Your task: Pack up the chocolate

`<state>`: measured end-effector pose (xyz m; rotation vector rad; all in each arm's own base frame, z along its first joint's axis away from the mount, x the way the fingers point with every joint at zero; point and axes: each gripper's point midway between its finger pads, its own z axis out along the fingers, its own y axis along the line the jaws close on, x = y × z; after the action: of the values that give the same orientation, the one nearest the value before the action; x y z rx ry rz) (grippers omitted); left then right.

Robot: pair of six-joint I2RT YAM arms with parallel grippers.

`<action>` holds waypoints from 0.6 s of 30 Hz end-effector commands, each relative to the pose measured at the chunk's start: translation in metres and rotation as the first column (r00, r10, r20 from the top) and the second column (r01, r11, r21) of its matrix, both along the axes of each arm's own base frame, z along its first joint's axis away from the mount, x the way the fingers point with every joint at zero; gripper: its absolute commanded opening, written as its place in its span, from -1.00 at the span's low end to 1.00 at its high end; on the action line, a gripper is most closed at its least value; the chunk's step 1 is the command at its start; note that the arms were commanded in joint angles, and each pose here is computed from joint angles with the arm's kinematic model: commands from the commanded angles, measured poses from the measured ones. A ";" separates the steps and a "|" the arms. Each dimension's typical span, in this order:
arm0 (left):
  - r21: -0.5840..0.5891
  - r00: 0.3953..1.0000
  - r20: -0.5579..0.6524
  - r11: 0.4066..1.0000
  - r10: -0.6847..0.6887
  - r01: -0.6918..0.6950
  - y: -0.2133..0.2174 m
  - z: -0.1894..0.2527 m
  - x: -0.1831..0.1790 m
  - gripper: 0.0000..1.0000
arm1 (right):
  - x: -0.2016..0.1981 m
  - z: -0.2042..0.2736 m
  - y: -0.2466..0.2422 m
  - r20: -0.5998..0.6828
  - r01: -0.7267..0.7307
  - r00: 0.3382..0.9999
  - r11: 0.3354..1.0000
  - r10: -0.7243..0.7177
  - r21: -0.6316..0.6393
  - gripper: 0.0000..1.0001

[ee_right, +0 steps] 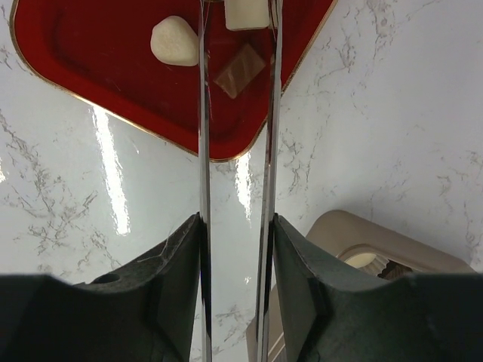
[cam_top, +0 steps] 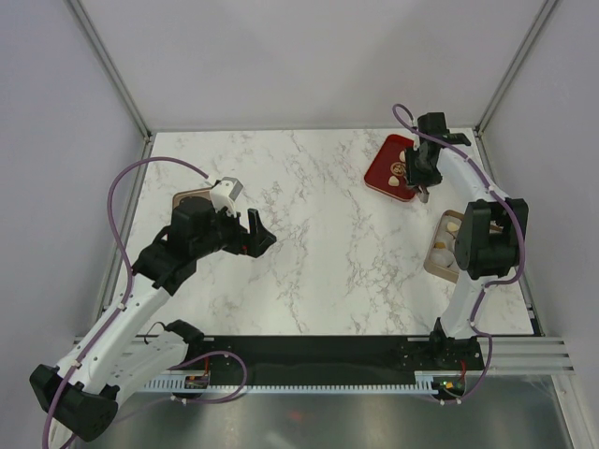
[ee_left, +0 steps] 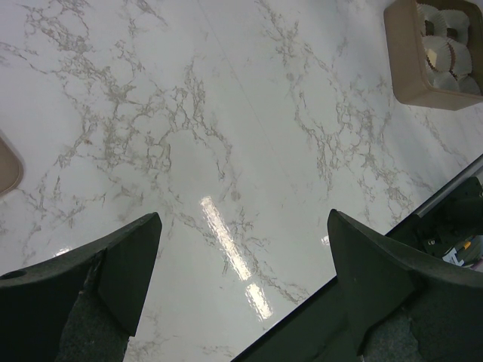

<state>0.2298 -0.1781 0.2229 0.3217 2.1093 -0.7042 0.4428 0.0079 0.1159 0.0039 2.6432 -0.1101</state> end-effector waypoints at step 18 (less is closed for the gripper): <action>-0.006 0.999 0.054 1.000 -0.009 0.009 0.000 0.014 0.001 0.98 | -0.017 0.041 0.004 0.029 0.063 0.997 0.996 -0.065 0.055 -0.37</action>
<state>0.2296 -0.1780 0.2234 0.3217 2.1074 -0.7046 0.4214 0.0097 0.1125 0.0710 2.7134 -0.0947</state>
